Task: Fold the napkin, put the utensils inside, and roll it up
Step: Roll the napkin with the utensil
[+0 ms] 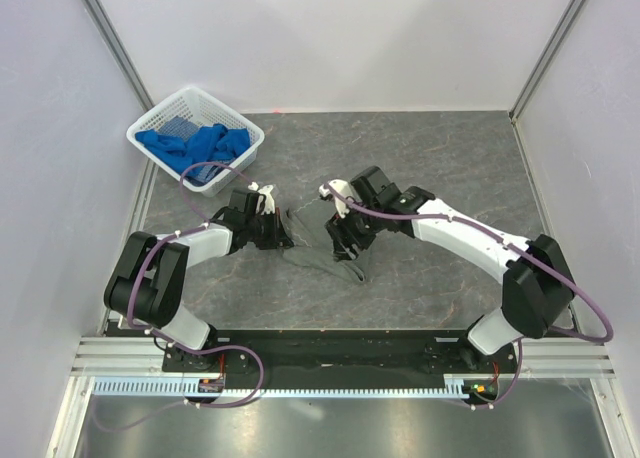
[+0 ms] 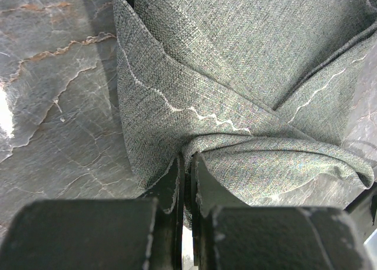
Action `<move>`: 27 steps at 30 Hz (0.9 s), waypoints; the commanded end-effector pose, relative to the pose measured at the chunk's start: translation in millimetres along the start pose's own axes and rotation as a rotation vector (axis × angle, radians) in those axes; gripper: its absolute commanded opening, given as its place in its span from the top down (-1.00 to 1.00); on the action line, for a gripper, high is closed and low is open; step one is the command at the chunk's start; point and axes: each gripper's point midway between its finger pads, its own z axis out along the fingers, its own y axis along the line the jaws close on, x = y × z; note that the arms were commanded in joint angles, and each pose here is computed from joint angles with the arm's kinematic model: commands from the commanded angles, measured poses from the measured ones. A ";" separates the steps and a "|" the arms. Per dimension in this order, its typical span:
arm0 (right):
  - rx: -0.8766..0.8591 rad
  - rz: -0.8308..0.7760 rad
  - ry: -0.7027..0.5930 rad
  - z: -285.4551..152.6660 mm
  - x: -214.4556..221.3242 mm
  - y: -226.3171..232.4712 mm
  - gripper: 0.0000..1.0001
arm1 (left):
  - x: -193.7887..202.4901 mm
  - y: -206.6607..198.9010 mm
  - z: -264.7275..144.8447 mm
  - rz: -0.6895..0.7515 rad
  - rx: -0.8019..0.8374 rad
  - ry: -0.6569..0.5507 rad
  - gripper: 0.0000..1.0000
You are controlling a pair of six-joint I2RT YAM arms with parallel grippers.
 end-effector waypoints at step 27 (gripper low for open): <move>0.079 0.111 0.309 52.3 73.7 -28.5 -0.30 | 8.5 15.6 -0.9 0.004 -0.075 0.039 0.96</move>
